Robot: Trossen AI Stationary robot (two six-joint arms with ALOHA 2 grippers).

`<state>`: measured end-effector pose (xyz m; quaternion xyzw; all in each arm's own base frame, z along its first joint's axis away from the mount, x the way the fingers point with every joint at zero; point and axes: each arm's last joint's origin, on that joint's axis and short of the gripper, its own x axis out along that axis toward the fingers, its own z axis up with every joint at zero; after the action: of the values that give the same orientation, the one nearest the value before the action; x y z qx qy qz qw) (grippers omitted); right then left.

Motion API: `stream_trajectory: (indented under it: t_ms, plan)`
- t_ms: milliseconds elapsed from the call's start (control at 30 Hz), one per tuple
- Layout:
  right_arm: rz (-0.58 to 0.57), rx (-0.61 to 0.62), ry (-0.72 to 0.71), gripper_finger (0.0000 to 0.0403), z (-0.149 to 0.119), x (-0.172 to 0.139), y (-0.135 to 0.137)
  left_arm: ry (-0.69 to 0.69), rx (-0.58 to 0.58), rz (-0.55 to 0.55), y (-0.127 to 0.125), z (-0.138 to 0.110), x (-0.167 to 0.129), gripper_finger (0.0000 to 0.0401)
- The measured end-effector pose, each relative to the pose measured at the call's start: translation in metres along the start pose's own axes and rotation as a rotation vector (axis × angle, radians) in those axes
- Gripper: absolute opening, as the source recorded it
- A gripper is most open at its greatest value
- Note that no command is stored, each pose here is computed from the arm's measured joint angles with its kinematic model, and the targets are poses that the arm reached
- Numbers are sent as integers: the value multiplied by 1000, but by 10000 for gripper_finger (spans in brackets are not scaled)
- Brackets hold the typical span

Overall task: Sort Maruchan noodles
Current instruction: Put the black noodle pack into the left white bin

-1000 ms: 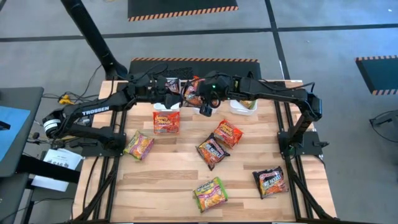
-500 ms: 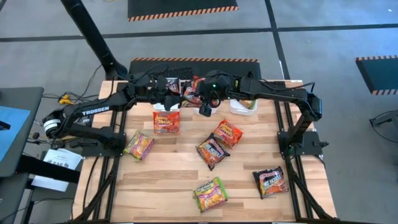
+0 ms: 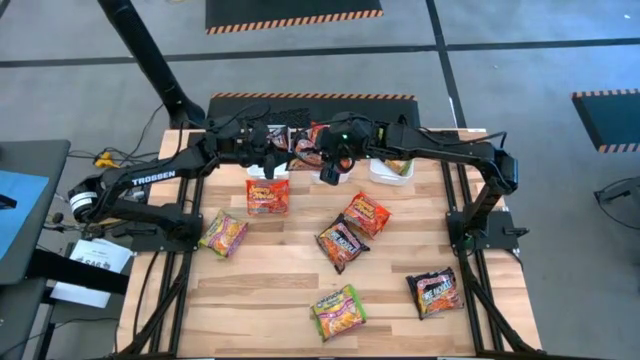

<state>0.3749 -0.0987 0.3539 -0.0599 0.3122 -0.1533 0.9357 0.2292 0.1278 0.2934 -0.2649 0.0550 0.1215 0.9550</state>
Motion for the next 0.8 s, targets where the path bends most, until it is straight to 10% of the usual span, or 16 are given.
stream_trajectory:
  t_ms: [400, 800]
  plan:
    - [-47, 40, -52, 154, 6, -27, -21, 55, 68, 95, 15, 1, -14, 15]
    - [-84, 84, 5, 157, -2, -67, -41, 9, 142, 193, 47, 21, -69, 15]
